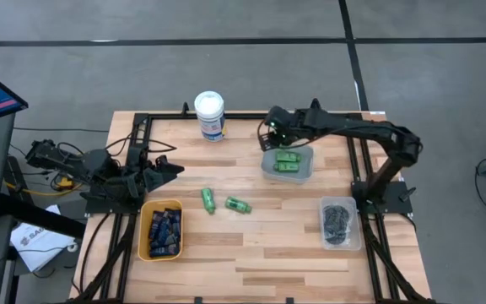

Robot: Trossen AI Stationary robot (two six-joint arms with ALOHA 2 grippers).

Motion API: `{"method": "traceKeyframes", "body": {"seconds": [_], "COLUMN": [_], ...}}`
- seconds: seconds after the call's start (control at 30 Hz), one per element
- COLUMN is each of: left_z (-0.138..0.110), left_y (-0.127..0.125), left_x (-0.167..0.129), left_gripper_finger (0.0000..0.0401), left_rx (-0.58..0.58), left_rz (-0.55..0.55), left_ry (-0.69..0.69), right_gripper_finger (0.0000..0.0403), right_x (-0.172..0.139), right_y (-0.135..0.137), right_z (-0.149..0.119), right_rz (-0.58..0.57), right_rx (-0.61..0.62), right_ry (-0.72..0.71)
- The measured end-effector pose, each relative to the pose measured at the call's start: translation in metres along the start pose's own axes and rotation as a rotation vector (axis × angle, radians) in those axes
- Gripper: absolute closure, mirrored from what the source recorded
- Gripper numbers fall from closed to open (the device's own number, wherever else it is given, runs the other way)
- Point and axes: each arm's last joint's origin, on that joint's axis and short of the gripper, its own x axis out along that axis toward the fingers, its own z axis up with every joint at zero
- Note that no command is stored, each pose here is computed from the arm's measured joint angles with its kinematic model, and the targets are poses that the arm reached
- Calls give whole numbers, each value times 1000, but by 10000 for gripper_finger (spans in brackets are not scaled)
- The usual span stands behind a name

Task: Pick & Place Travel size toiletries
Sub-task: Put the green shampoo into the gray bin

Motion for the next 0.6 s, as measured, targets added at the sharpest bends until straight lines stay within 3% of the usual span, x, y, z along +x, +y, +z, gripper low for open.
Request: {"method": "traceKeyframes", "body": {"seconds": [0.23,0.6], "left_z": [0,0], "left_y": [0,0], "left_x": [0,0], "left_gripper_finger": [160,160], "left_rx": [14,12], "left_rz": [4,4], "left_ry": [-3,-6], "right_gripper_finger": [238,230], "right_x": [31,53], "right_y": [4,15], "right_z": [-24,-39], "right_rz": [26,-15], "right_rx": [156,266], "right_ry": [-20,-13]}}
